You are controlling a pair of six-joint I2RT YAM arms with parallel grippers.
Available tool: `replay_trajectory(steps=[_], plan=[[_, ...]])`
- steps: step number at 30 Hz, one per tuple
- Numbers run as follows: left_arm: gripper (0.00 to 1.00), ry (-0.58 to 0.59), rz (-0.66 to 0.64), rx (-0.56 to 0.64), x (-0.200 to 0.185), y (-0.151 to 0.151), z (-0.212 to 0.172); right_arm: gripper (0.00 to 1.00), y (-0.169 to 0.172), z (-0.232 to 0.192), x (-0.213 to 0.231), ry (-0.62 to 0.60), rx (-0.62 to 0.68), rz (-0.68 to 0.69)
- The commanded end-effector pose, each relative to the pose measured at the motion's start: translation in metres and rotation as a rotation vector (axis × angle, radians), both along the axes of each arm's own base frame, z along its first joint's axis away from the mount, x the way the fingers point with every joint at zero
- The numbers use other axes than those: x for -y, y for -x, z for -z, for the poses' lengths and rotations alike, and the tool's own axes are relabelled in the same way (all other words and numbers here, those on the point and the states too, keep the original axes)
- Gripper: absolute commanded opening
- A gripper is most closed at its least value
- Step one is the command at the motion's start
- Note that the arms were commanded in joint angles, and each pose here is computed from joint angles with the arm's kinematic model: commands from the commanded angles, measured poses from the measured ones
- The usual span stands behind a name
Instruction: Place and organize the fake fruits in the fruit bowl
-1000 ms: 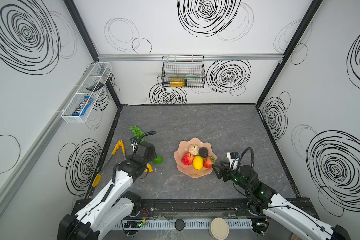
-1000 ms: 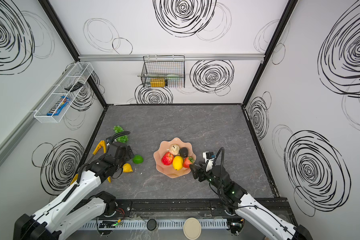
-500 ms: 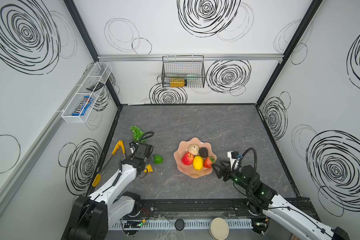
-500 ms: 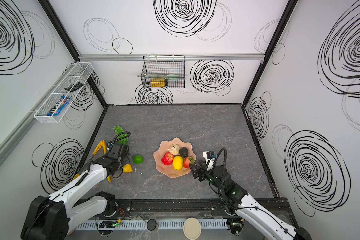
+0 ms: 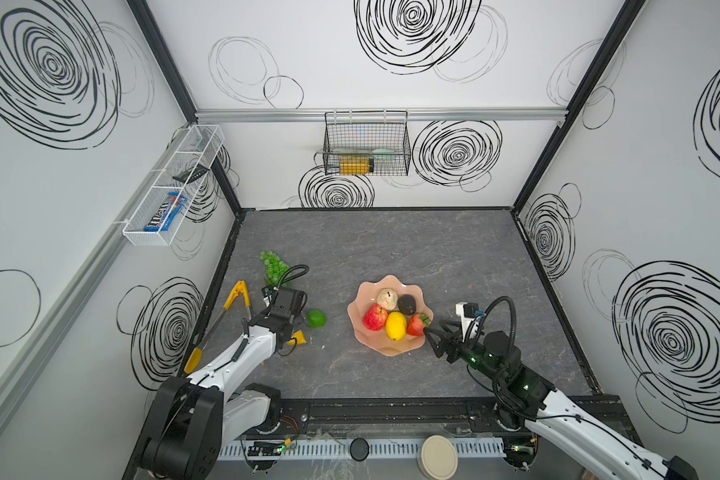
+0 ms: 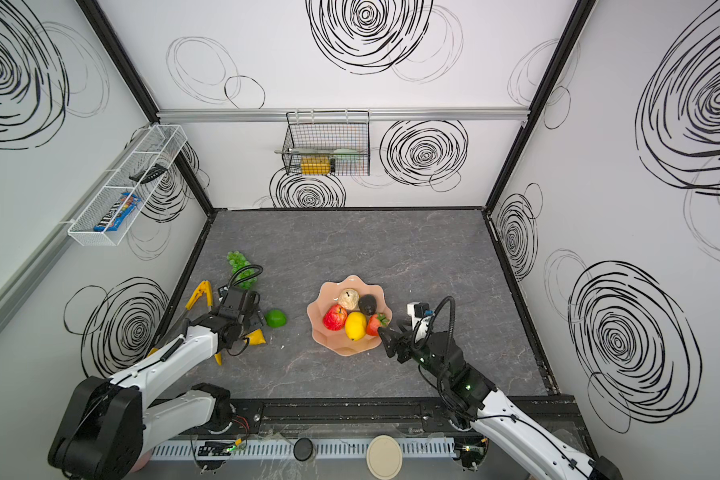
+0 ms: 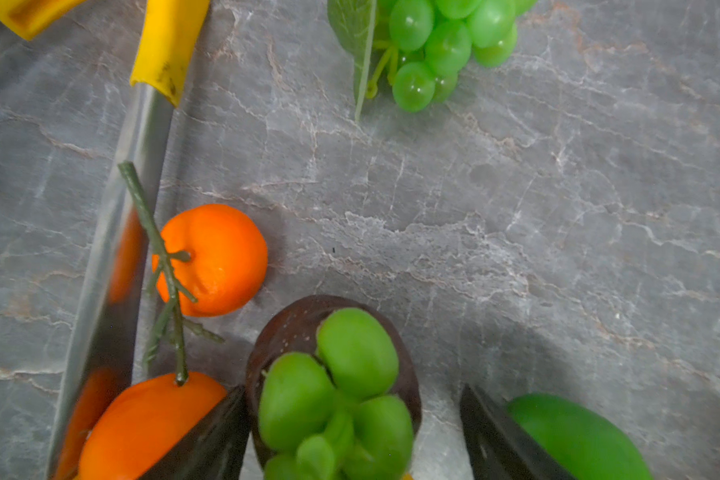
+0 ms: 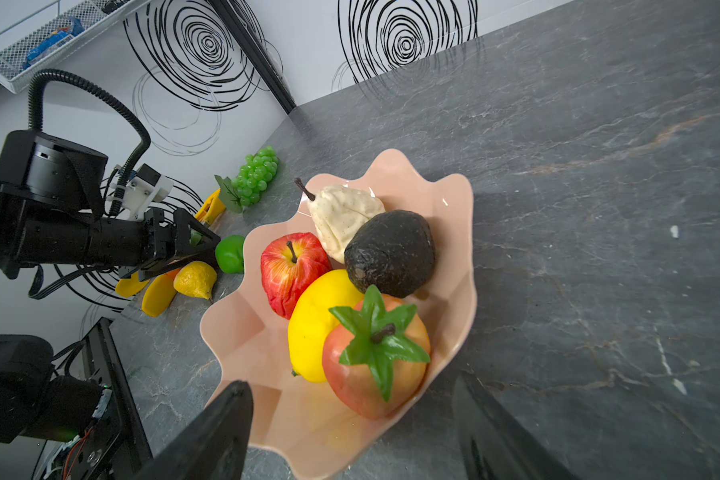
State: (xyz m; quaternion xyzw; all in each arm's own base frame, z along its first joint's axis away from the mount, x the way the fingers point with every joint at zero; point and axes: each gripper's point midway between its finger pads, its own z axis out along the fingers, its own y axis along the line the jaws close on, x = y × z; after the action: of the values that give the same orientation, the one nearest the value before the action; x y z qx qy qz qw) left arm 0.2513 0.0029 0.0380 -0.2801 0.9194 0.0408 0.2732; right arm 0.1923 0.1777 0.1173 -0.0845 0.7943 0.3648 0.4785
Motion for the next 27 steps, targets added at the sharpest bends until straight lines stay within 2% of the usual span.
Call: replay_trajectory(steps=[1,12,19,23,27], plan=[[0.8,0.012,-0.003,0.02,0.0,-0.005,0.002,0.8,-0.002,-0.002,0.002,-0.01,0.017,0.008],[0.64,0.017,0.0,0.039,0.001,-0.011,0.002,0.8,-0.002,-0.001,0.002,-0.01,0.017,0.011],[0.61,0.019,0.0,0.059,0.002,-0.012,-0.003,0.8,-0.003,-0.002,0.003,-0.011,0.02,0.016],[0.61,0.016,0.018,0.102,0.006,-0.019,-0.021,0.8,-0.003,-0.003,0.003,-0.013,0.023,0.017],[0.61,0.001,0.082,0.171,0.022,-0.034,-0.062,0.8,-0.003,-0.002,0.003,-0.012,0.023,0.019]])
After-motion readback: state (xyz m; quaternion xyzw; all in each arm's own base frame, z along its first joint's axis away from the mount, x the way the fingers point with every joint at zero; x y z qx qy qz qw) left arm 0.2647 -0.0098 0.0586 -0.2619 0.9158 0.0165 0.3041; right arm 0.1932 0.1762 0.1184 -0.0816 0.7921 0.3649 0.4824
